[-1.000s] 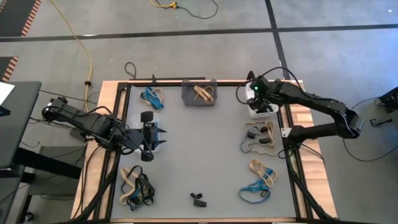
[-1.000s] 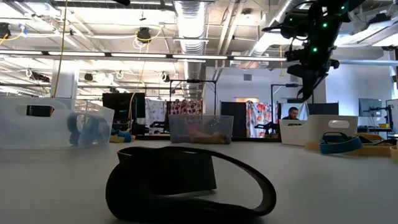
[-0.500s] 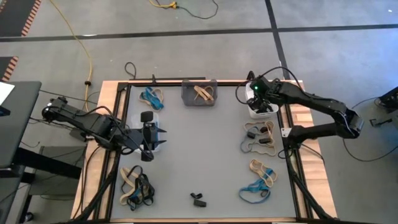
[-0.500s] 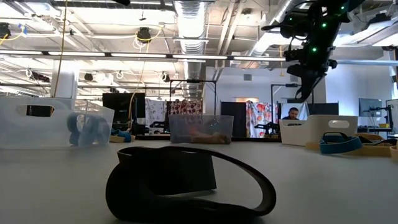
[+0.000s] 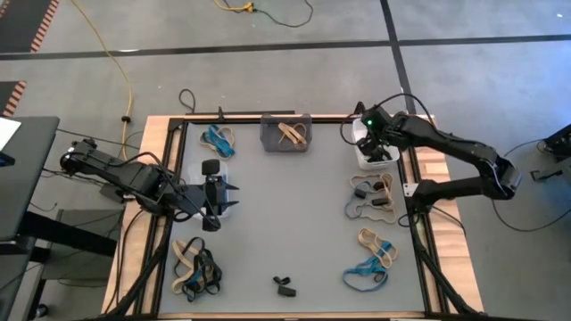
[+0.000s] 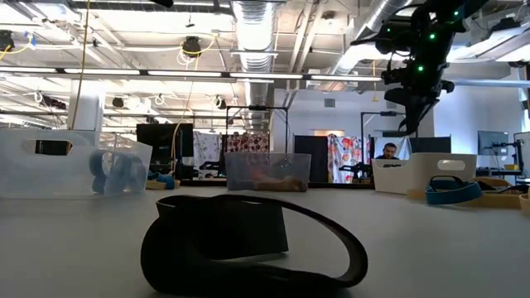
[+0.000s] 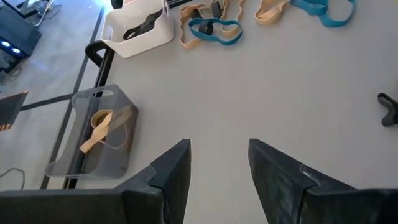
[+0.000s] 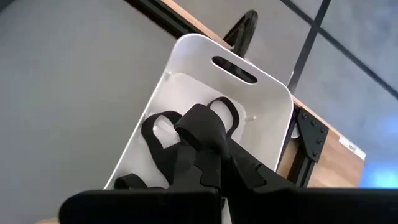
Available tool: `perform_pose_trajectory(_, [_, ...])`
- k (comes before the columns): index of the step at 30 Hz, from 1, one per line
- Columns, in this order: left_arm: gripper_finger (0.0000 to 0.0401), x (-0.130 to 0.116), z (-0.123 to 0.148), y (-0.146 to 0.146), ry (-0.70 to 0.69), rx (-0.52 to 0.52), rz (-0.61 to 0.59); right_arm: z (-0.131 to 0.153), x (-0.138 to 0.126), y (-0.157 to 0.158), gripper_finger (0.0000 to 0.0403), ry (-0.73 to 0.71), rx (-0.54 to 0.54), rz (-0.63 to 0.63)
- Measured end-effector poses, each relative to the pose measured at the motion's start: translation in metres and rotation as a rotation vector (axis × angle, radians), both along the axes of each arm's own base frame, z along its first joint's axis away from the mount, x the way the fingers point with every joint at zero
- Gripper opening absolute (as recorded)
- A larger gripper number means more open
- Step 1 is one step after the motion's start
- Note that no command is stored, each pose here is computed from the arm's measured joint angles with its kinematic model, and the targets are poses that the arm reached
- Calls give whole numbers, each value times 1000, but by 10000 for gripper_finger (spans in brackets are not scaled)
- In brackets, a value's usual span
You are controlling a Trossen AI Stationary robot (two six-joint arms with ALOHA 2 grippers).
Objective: Sort rubber bands into baskets
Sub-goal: Put the black rubber band into the white bin
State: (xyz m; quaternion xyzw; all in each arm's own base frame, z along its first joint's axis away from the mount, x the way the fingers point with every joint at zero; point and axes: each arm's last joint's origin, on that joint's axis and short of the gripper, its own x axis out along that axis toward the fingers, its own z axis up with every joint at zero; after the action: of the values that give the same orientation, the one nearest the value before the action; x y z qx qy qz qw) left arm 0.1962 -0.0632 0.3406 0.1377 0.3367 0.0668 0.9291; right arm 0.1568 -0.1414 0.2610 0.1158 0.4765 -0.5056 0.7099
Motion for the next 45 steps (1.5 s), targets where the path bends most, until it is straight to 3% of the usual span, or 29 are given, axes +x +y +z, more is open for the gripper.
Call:
perform_pose_trajectory(11, [153,0,0,0,0,0,0,-1,-11,-11,29,-14,20,-55])
perform_pose_trajectory(23, [153,0,0,0,0,0,1,-42,-26,-18,32,-36,94,-83])
perform_pose_trajectory(32, [153,0,0,0,0,1,0,-40,-23,-22,39,-70,64,-58])
perform_pose_trajectory(45, [153,0,0,0,0,1,1,-41,-20,-18,50,-78,101,-4])
